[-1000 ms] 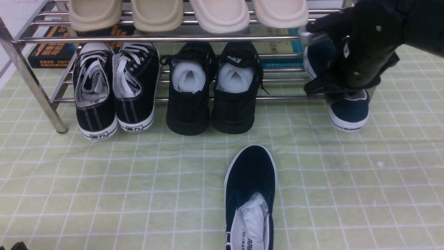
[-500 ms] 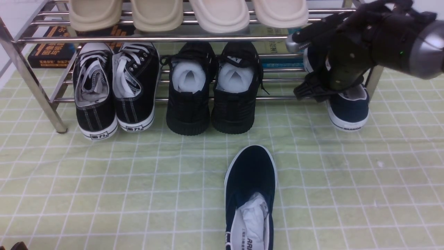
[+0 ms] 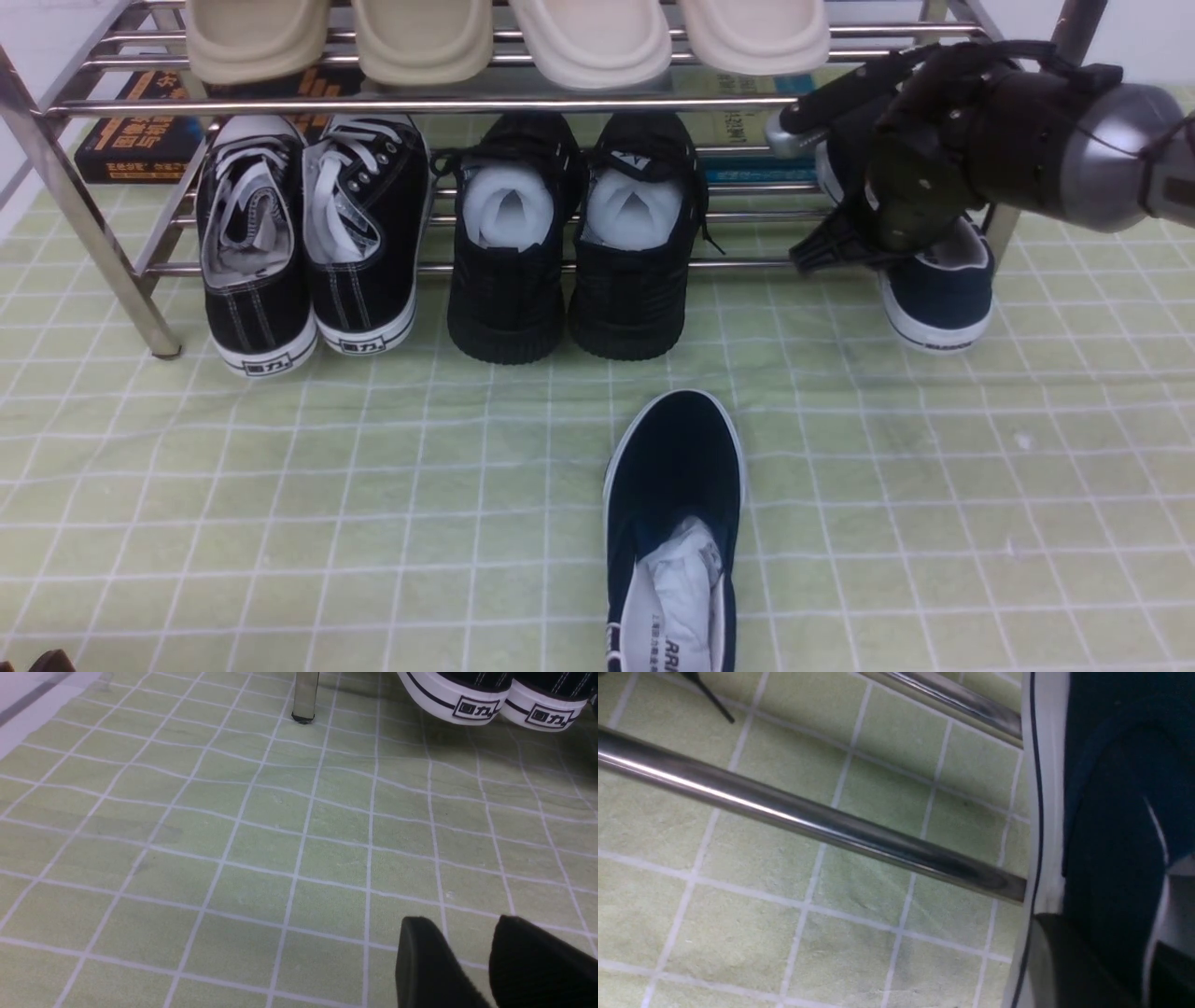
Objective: Take the shoes off the shelf with your hand from the green coffee tablecloth.
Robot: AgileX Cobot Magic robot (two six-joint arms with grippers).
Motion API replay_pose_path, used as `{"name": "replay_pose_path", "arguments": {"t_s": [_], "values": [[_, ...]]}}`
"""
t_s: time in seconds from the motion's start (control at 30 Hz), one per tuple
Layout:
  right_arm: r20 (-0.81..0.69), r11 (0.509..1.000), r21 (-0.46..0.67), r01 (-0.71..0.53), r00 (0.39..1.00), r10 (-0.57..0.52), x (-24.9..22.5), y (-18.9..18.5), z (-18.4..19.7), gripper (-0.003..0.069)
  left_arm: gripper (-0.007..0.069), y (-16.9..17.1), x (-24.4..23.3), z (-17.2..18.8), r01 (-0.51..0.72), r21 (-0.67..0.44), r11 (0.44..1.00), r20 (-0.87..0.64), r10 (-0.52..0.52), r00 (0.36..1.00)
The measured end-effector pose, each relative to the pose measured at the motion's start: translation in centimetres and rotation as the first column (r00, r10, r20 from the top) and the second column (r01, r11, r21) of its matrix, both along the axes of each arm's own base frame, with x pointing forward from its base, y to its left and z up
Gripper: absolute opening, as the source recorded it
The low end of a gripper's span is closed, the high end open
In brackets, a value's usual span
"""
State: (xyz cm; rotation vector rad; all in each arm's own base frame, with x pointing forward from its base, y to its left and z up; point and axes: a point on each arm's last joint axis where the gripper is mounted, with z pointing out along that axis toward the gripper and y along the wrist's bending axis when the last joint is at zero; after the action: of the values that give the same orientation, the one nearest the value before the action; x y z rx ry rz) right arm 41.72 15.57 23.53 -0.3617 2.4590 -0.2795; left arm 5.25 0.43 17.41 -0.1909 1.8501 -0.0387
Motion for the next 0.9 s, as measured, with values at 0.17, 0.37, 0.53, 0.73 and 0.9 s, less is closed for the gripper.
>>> {"name": "replay_pose_path", "arguments": {"t_s": [0.17, 0.37, 0.53, 0.73, 0.9], "values": [[-0.022, 0.999, 0.018, 0.027, 0.999, -0.026, -0.6, -0.1, 0.7, 0.0018, 0.0242, 0.0, 0.0, 0.0, 0.000, 0.000, 1.000, 0.000, 0.000, 1.000], [-0.083, 0.996, 0.047, 0.076, 0.994, -0.072, -3.7, 0.4, 4.2, 0.0018, 0.0242, 0.0, 0.0, 0.0, 0.000, 0.000, 1.000, 0.000, 0.000, 1.000], [-0.103, 0.996, 0.057, 0.068, 0.993, -0.062, -7.2, 0.7, 8.2, 0.0018, 0.0242, 0.0, 0.0, 0.0, 0.000, 0.000, 1.000, 0.000, 0.000, 1.000], [-0.182, 0.993, 0.092, 0.079, 0.981, -0.061, -11.1, 0.4, 11.4, 0.0018, 0.0242, 0.0, 0.0, 0.0, 0.000, 0.000, 1.000, 0.000, 0.000, 1.000], [-0.232, 0.982, 0.177, 0.067, 0.973, -0.024, -12.4, 0.7, 12.2, 0.0018, 0.0242, 0.0, 0.0, 0.0, 0.000, 0.000, 1.000, 0.000, 0.000, 1.000]]}}
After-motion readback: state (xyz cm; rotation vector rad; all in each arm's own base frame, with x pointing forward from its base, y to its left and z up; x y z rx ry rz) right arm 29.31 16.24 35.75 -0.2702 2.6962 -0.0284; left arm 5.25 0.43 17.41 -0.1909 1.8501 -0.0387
